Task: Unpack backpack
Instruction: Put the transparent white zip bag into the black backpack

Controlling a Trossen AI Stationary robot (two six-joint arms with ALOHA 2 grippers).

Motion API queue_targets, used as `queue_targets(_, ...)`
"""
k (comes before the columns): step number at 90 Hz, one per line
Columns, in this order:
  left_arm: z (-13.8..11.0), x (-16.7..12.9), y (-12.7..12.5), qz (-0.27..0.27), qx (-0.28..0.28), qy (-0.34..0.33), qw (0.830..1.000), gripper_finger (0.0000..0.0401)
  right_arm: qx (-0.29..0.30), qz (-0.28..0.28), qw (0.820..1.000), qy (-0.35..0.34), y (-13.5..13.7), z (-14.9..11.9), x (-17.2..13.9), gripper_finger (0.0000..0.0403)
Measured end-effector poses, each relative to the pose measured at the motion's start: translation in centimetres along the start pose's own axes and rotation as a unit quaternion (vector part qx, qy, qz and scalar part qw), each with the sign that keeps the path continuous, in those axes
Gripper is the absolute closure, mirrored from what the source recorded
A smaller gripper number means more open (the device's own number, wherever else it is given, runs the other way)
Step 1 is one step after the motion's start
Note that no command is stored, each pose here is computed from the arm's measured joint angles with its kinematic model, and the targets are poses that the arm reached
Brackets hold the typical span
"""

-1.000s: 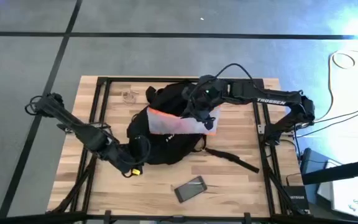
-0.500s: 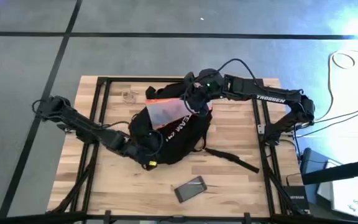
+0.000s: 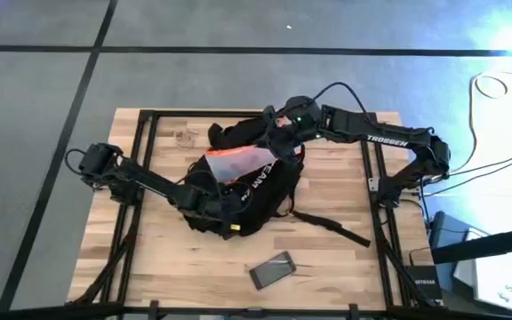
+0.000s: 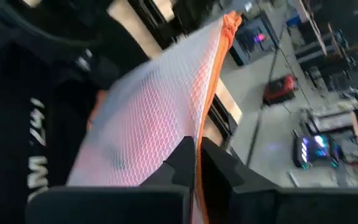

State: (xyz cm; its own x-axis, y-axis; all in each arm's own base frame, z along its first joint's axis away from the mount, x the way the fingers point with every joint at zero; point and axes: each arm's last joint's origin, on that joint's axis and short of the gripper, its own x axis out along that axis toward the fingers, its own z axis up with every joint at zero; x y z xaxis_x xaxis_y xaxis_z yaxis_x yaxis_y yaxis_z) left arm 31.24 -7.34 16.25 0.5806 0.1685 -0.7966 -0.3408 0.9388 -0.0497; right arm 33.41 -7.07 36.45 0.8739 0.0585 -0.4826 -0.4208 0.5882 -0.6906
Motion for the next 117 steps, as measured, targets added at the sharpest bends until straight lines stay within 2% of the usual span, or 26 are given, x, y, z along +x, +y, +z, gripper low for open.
queue_targets(8, 0.1, -0.4, 0.0, -0.001, 0.008, -0.003, 1.0, 0.0168, 0.001, 0.004, 1.0, -0.01, 0.0, 0.1, 0.0, 0.0403)
queue_targets(14, 0.0, -0.7, -0.1, -0.004, 0.019, -0.002, 1.0, 0.0191, 0.001, 0.004, 1.0, -0.01, 0.0, 0.1, 0.0, 0.0403)
queue_targets(19, 0.0, -0.7, -0.2, -0.012, 0.028, 0.003, 1.0, 0.0229, 0.001, 0.003, 1.0, -0.011, 0.0, 0.1, 0.0, 0.0403)
queue_targets(30, -0.4, -0.8, -0.2, -0.013, 0.046, 0.019, 0.999, 0.0357, -0.001, -0.004, 1.0, -0.015, -0.2, 0.2, 0.0, 0.0403)
queue_targets(35, -0.4, -0.8, -0.1, -0.011, 0.048, 0.022, 0.999, 0.0385, -0.001, -0.005, 1.0, -0.016, -0.2, 0.2, 0.0, 0.0403)
queue_targets(60, -0.1, -1.4, -0.3, -0.016, 0.055, 0.023, 0.998, 0.04, 0.0, -0.003, 1.0, -0.015, -0.1, 0.2, 0.0, 0.0403)
queue_targets(77, 1.7, -4.9, -1.3, -0.037, 0.077, -0.016, 0.996, 0.0401, 0.0, 0.007, 0.999, -0.035, -0.1, 0.3, -0.1, 0.0403)
queue_targets(92, 2.7, -9.0, -2.4, -0.081, 0.108, -0.078, 0.988, 0.0401, -0.006, 0.006, 0.998, -0.07, -0.3, 0.6, -0.1, 0.0403)
queue_targets(103, 2.5, -11.1, -3.0, -0.105, 0.132, -0.102, 0.98, 0.0401, -0.009, 0.016, 0.993, -0.114, -0.4, 1.0, -0.2, 0.0403)
queue_targets(117, 1.8, -11.7, -3.7, -0.109, 0.153, -0.107, 0.976, 0.0401, -0.014, 0.012, 0.988, -0.153, -1.0, 1.6, -0.5, 0.0403)
